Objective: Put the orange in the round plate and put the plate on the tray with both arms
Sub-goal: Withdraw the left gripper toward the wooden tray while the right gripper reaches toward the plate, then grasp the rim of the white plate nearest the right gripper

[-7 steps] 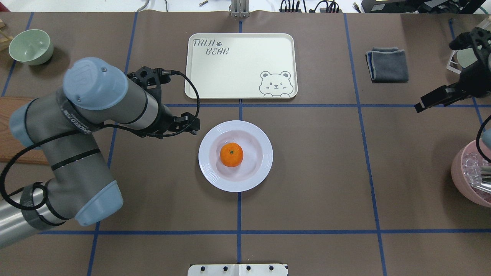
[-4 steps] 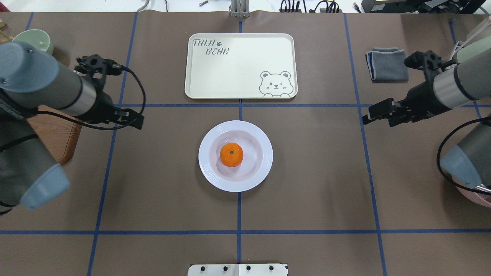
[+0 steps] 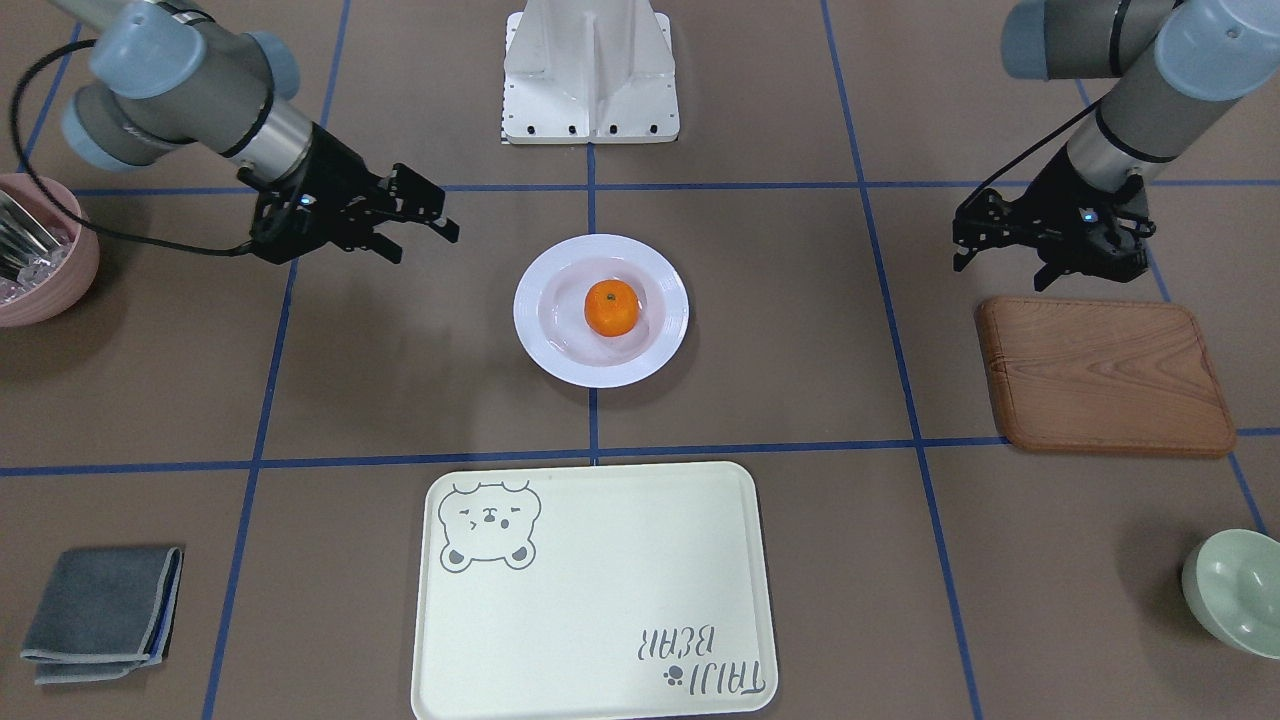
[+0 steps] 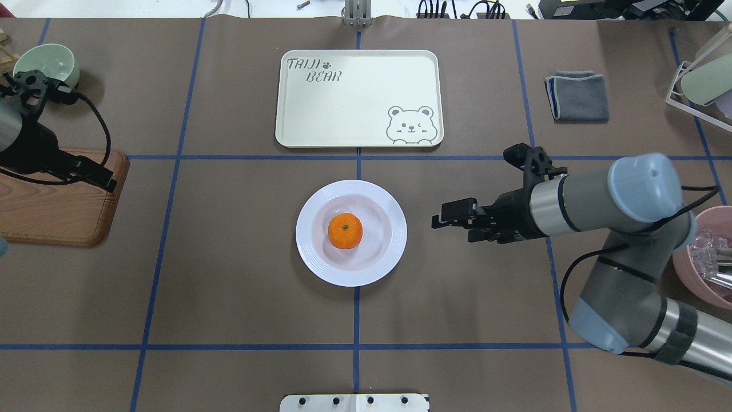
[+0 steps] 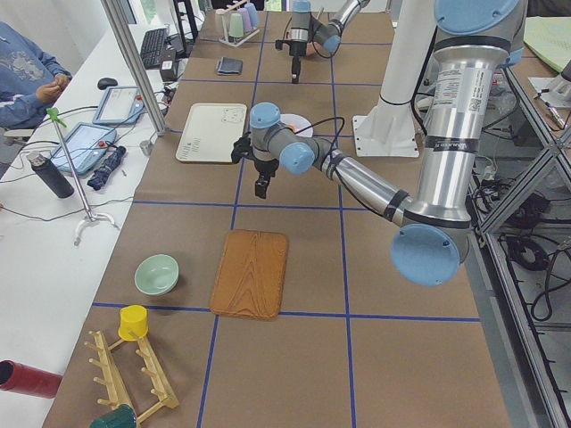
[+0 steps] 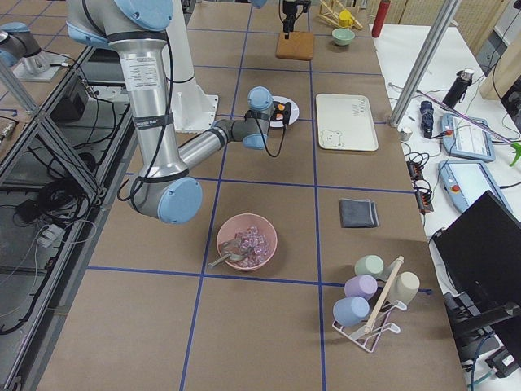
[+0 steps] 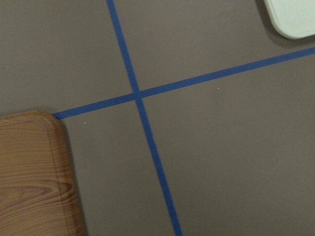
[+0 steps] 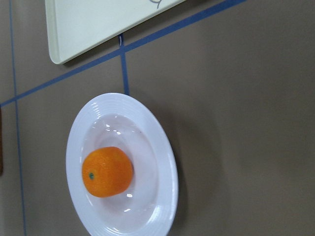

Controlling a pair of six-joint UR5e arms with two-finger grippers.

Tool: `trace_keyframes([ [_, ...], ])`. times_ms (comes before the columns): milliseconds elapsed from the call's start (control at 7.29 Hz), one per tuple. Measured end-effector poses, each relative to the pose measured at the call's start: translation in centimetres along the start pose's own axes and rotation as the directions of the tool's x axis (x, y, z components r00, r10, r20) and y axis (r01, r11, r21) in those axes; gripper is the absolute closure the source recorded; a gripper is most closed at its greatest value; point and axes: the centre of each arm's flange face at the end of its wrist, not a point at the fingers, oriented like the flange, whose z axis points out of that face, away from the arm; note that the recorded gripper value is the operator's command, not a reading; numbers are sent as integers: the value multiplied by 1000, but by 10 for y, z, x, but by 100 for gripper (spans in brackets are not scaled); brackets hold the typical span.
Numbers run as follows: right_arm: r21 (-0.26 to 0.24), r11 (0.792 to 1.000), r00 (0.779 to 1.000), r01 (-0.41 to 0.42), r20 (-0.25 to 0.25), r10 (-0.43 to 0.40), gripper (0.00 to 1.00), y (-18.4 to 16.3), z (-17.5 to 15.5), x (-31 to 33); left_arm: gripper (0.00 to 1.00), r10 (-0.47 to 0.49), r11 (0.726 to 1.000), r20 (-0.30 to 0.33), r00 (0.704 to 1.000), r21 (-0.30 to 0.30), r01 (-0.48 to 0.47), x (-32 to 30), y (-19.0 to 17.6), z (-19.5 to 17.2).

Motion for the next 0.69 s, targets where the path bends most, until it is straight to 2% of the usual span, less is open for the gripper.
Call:
trace_keyframes([
  [137, 31, 999, 995, -41, 94, 37, 1, 11, 20, 7, 2, -6, 1000, 2, 1000, -3, 6, -5, 2, 0],
  [412, 62, 991, 963, -119, 248, 100, 1, 20, 40, 31, 2, -16, 1000, 3, 1000, -5, 16, -8, 3, 0],
  [549, 64, 987, 945, -148, 305, 122, 1, 26, 48, 40, 2, -17, 1000, 4, 1000, -5, 17, -8, 3, 0],
  [686, 55, 985, 933, -164, 332, 137, 2, 31, 56, 43, 2, -17, 1000, 4, 1000, -4, 17, -8, 4, -1],
])
